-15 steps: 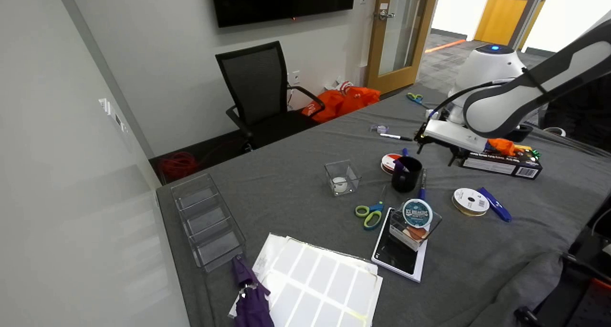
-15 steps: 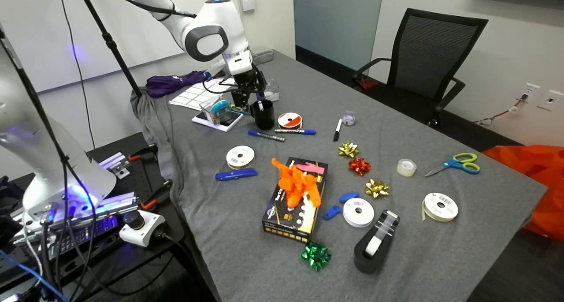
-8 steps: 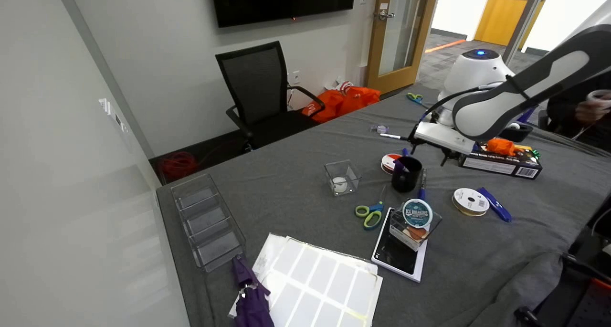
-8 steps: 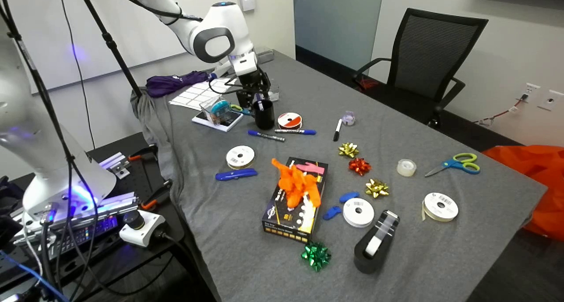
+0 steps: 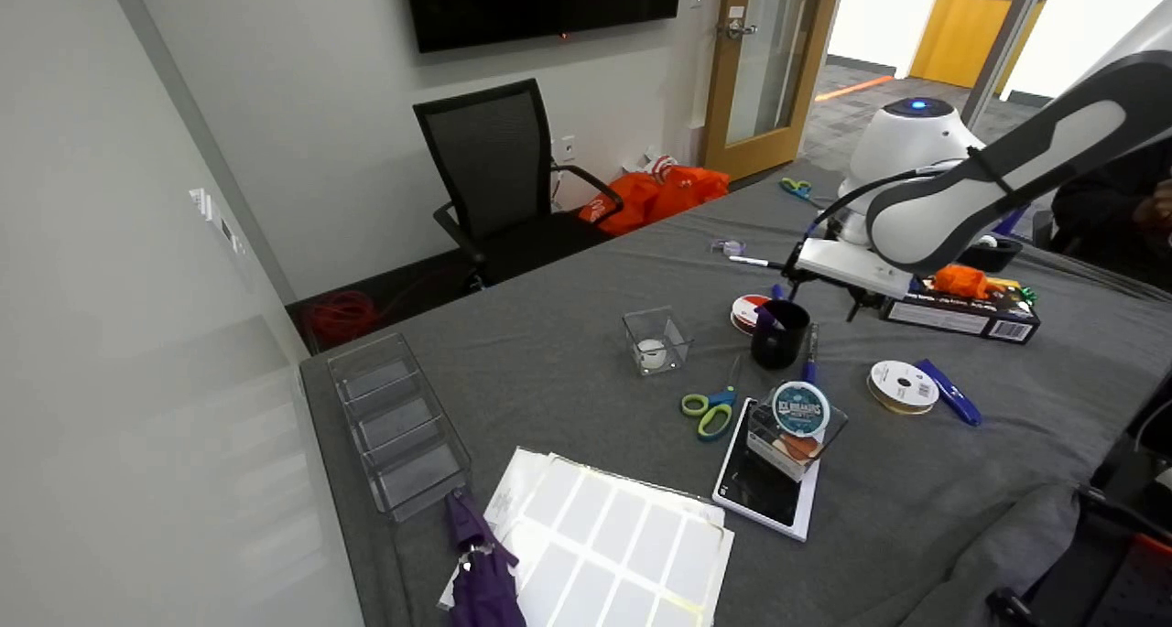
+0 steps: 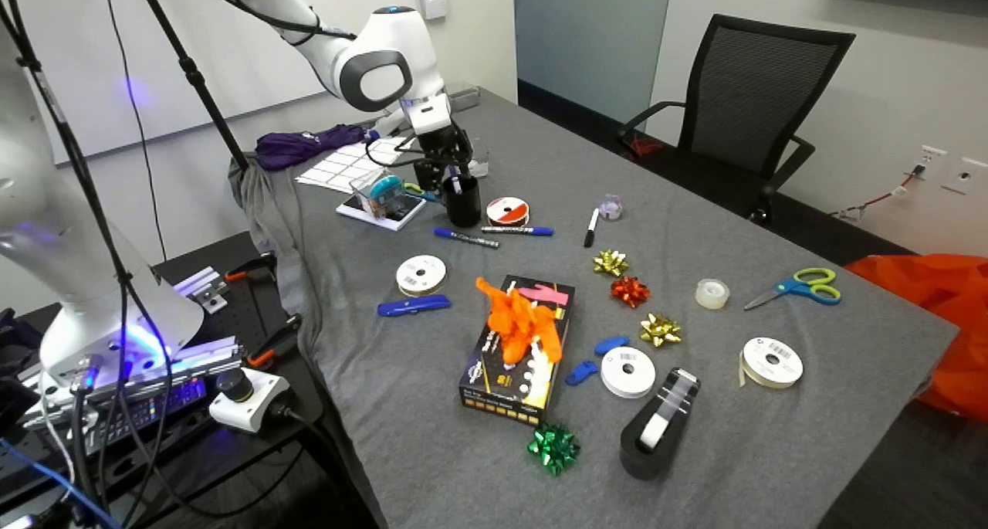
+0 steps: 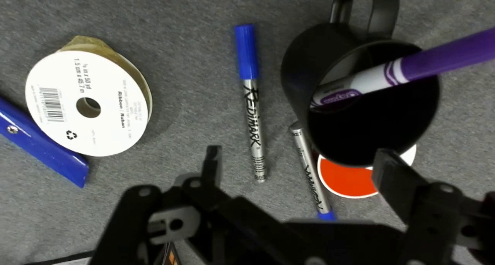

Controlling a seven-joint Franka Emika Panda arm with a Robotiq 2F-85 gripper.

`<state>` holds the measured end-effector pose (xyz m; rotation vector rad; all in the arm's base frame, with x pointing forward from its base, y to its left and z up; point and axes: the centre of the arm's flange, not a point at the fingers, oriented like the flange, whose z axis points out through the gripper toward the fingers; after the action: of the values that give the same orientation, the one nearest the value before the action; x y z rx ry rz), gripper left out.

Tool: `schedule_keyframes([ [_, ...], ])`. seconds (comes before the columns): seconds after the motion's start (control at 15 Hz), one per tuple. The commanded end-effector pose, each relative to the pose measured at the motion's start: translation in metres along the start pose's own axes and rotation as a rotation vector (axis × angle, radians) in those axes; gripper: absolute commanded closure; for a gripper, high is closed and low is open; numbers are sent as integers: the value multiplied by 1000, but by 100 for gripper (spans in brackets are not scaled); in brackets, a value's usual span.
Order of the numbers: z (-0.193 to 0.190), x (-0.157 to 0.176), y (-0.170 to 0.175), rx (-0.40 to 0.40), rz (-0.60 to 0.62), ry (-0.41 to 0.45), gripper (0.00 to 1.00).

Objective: Put the black mug on top of the white disc.

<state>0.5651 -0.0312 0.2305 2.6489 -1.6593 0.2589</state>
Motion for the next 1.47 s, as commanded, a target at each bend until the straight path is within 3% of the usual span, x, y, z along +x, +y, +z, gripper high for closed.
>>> schedule_keyframes([
  [0.0,7,-7,4,-38,-18,-44,0],
  [0.6,36,-25,-11,-44,33,-75,0],
  [0.67,40,-26,-14,-45,41,-84,25],
  [0.8,43,-27,-18,-40,59,-97,32],
  [1.4,42,-27,-24,-24,101,-120,95],
])
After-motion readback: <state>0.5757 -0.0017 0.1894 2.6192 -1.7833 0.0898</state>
